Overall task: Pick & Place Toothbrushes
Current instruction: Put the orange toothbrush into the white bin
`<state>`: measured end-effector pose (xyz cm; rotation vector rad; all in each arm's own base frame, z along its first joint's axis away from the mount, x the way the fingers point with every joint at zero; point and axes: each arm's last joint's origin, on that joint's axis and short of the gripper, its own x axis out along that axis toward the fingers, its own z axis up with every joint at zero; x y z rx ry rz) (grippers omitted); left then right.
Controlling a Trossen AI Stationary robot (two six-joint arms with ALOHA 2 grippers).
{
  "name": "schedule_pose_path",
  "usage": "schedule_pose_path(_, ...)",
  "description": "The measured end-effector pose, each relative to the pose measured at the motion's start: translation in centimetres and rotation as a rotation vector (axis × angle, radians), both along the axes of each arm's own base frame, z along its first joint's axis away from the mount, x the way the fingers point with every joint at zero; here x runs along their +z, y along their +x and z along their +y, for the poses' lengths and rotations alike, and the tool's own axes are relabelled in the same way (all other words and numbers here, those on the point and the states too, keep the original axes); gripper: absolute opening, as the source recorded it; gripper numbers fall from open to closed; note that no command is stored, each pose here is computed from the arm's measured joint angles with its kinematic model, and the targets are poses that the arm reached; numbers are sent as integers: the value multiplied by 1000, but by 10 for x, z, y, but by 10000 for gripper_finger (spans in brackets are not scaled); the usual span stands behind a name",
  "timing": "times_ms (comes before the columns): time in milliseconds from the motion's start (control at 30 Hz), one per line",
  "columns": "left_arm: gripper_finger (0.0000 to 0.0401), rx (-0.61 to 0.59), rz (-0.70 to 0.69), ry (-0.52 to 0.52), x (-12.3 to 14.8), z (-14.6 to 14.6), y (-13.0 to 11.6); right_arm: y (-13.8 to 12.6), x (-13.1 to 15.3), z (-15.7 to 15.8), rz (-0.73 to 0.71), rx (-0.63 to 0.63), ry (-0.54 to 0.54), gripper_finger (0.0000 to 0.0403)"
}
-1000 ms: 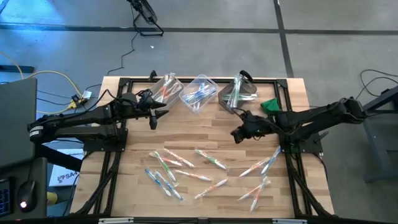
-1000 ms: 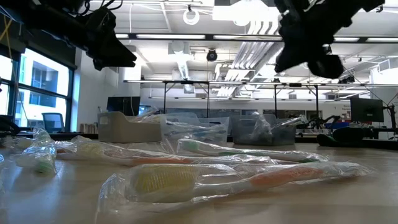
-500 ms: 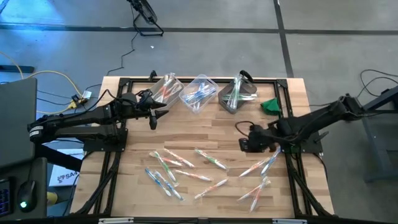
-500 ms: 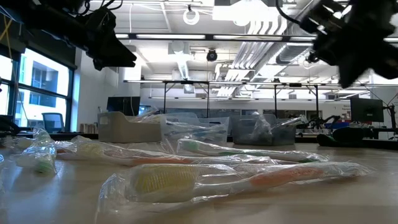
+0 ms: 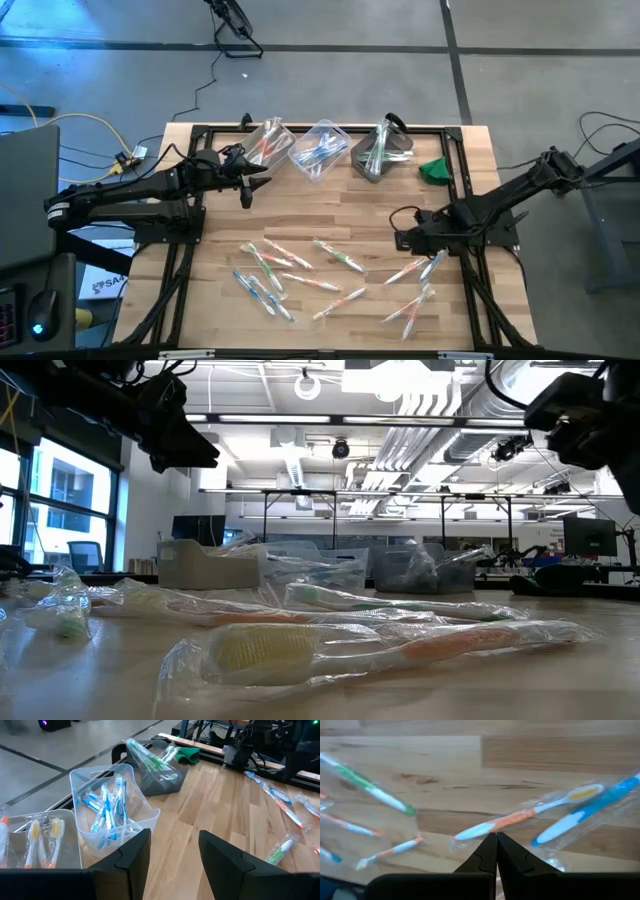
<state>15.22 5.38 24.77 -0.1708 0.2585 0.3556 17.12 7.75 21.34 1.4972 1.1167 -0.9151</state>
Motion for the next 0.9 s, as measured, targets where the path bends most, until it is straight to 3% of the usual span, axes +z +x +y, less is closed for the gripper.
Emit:
schedule_pose_path(100,164,-8,10,27,0,0,0,0,-4,6,16,60,-19,2)
schedule_pose_path(333,164,-20,23,64,0,0,0,7,-22,17,53,391,-100,20)
schedule_pose_path(500,164,-20,23,64,0,0,0,20,-36,25,2,623,-143,85)
schedule_pose_path(700,164,-20,23,65,0,0,0,32,-50,38,-99,950,-108,171)
schedule_pose_path(900,164,-14,23,64,0,0,0,31,-67,47,-52,1100,-153,201)
